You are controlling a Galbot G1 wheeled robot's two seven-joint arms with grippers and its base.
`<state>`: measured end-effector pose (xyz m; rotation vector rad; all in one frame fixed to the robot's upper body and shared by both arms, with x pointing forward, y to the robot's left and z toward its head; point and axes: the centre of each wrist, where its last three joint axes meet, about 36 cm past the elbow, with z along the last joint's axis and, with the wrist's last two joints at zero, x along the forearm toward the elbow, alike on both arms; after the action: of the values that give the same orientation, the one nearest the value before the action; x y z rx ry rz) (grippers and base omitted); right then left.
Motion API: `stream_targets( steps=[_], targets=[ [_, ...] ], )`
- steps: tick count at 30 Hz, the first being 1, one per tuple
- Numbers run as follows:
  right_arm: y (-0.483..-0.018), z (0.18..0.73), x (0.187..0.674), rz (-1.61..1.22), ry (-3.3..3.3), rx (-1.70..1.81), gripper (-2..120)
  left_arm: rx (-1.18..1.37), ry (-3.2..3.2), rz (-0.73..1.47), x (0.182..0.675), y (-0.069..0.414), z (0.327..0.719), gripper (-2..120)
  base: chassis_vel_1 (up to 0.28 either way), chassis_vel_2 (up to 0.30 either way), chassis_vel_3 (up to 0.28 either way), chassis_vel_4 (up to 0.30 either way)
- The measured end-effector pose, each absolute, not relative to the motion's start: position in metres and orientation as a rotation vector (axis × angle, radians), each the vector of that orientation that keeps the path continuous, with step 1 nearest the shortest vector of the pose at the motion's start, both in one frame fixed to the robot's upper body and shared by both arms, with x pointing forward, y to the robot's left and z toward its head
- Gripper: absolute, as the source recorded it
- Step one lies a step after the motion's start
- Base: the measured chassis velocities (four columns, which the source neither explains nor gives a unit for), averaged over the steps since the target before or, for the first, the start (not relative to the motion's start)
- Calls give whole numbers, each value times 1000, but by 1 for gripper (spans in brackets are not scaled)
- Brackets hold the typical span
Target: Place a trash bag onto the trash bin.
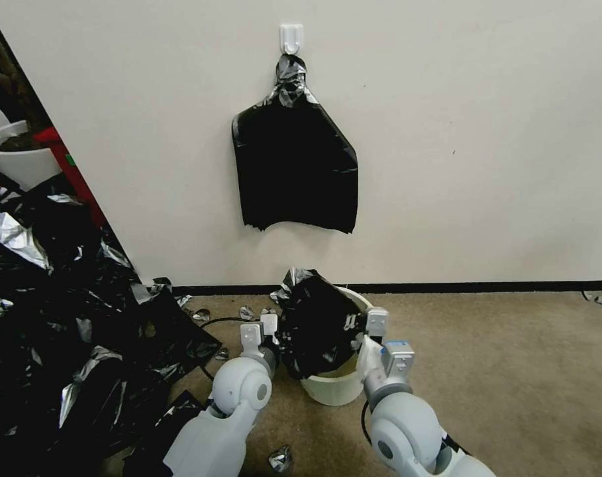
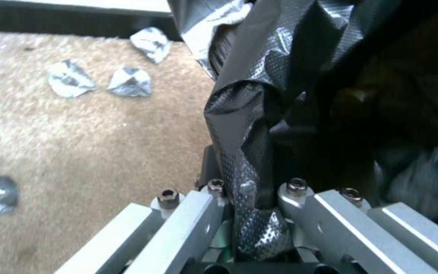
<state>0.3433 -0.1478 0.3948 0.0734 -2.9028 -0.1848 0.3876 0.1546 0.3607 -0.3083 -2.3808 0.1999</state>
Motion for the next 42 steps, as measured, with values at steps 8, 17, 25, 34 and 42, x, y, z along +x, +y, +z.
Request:
stream_targets(
  steps=[8,17,25,34,42],
  targets=[
    [-180,404,366,-256,-2801,31,0,-435,-2536,226,383,181,369,3,0,0,0,0],
    [-203,399,357,-250,-2623,21,0,-524,-2664,284,389,213,386,3,0,0,0,0],
    [-182,389,322,-332,-2430,137,0,-530,-2739,423,398,223,401,3,0,0,0,0],
    [-142,380,297,-597,-2271,276,0,-495,-2751,556,406,223,412,3,0,0,0,0],
    [-139,379,277,-375,-2499,261,22,-341,-2728,533,421,217,401,3,0,0,0,0]
  ],
)
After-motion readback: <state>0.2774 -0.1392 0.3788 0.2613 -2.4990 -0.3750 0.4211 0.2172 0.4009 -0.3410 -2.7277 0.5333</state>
